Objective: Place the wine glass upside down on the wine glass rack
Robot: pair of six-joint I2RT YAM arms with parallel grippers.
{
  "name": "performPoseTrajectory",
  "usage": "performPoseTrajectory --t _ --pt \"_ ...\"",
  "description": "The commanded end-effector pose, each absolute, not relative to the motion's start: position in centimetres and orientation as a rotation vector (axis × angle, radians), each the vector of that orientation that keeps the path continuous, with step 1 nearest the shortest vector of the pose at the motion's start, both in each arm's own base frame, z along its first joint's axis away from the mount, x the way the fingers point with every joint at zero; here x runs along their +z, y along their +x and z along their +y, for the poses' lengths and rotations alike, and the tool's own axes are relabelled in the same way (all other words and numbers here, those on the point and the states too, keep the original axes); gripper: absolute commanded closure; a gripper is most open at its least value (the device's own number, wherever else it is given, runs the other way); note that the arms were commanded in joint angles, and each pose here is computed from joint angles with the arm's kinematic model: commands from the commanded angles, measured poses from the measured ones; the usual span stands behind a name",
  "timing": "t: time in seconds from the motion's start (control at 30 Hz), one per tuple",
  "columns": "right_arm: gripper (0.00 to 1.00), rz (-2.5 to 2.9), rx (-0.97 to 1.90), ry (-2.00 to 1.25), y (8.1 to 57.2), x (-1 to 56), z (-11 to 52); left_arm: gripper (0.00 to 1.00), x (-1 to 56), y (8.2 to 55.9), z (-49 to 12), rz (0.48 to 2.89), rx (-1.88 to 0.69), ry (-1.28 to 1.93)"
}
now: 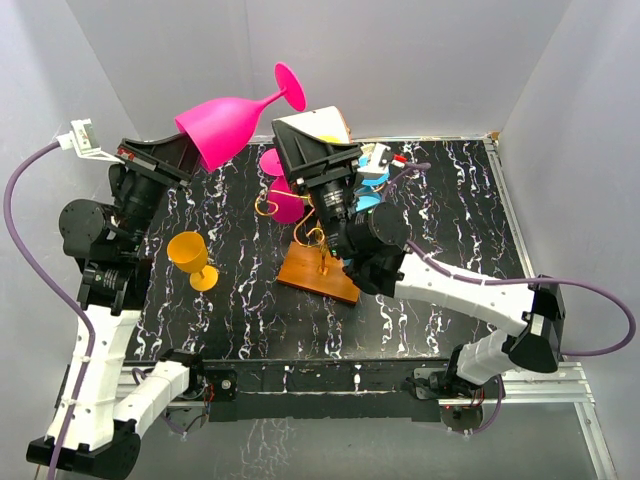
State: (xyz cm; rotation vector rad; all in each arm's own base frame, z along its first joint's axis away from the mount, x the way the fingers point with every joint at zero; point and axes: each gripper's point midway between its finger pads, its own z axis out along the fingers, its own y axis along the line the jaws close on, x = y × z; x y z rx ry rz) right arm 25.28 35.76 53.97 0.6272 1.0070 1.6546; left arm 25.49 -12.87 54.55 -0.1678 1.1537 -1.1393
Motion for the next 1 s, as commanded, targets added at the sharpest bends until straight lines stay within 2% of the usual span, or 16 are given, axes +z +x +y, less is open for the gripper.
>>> performPoseTrajectory --t 0.0,0.23,0.37,0.5,0.7,0.97 --pt "0.31 0.907 1.682 0.686 25.6 57.8 34.8 1.0 55.8 24.4 -12.7 1.099 -1.183 -0.18" --pt "0.39 0.906 1.718 0.705 26.7 58.5 37.4 1.0 54.6 24.2 -11.6 1.091 -1.177 -0.261" --pt "0.52 0.893 1.72 0.728 27.0 58.5 37.4 1.0 53.7 23.7 -11.5 1.099 -1.215 -0.305" --pt "0.56 0.887 1.712 0.758 27.3 58.1 37.2 1.0 53.5 22.6 -11.3 1.088 -1.244 -0.324" --pt "0.67 0.926 1.746 0.7 26.9 57.9 38.7 1.0 53.3 21.3 -12.0 1.111 -1.274 -0.278" --pt "0.9 0.917 1.795 0.68 26.0 57.6 38.1 1.0 52.3 20.8 -12.7 1.166 -1.274 -0.231"
